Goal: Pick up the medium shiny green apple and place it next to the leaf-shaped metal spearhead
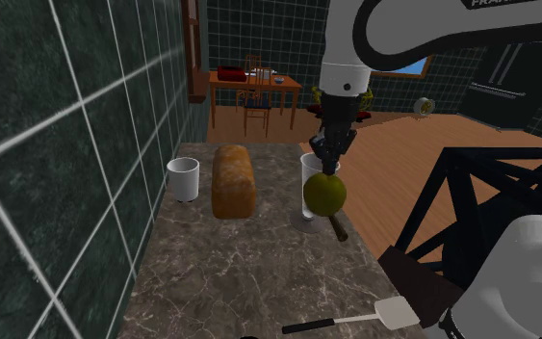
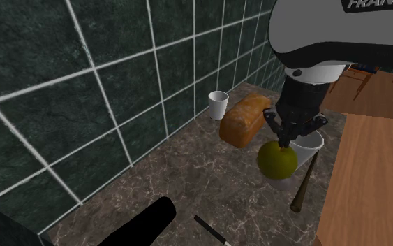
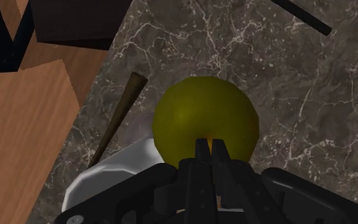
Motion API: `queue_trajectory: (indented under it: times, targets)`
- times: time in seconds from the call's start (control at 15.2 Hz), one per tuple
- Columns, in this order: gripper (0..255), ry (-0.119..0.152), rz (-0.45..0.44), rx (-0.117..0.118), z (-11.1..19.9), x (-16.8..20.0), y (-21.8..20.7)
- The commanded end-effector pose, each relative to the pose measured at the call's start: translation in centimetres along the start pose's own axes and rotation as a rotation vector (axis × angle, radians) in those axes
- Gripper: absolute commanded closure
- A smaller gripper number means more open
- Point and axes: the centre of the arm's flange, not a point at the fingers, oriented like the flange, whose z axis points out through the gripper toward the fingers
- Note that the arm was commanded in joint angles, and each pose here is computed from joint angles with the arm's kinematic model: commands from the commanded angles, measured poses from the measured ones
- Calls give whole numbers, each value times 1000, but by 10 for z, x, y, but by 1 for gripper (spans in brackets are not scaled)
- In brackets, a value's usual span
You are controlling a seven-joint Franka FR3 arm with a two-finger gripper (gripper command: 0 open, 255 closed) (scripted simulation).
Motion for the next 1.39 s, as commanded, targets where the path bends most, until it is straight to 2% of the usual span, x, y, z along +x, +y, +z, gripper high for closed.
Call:
queue_trajectory:
  times: [0.0, 1.32]
  targets:
    - [255, 1, 0, 0, 9, 1, -1]
    - [255, 1, 0, 0, 114, 7, -4]
